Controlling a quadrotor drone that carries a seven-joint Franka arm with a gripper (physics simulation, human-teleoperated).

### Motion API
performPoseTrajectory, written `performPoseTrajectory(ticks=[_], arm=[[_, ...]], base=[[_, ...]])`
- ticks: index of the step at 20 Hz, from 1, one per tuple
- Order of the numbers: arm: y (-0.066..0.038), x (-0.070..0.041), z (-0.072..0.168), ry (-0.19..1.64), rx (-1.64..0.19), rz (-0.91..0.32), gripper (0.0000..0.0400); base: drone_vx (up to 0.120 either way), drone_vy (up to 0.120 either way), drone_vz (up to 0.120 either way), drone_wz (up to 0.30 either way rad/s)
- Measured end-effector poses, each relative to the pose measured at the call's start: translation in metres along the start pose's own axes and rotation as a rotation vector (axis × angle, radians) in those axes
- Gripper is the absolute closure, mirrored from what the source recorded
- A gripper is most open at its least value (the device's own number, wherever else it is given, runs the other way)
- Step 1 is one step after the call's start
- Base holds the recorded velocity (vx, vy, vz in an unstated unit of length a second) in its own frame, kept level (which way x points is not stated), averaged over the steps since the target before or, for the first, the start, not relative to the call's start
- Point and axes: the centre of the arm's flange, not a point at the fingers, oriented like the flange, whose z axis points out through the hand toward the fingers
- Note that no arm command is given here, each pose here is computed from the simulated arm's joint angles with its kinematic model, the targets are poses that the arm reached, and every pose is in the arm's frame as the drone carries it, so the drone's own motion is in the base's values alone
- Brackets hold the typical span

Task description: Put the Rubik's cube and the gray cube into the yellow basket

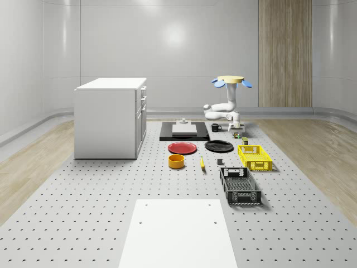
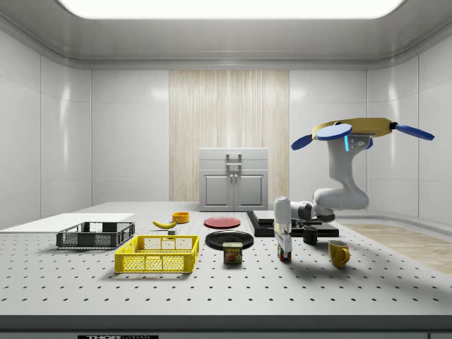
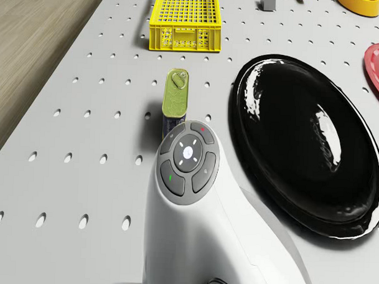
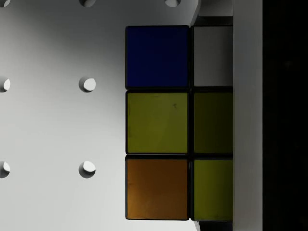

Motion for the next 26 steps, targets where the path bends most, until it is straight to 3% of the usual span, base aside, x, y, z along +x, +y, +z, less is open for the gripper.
performPoseTrajectory(ticks=[10, 16, 26], arm=[[0.0, 0.0, 0.001, 0.0, 0.0, 0.0, 0.0072], [0.0, 0.0, -0.016, 0.0, 0.0, 0.0, 0.0074], [0.0, 0.0, -0.048, 0.0, 0.0, 0.0, 0.0075]], base=[[0.0, 0.0, 0.0, 0.0], [0.0, 0.0, 0.0, 0.0], [0.0, 0.0, 0.116, 0.0]])
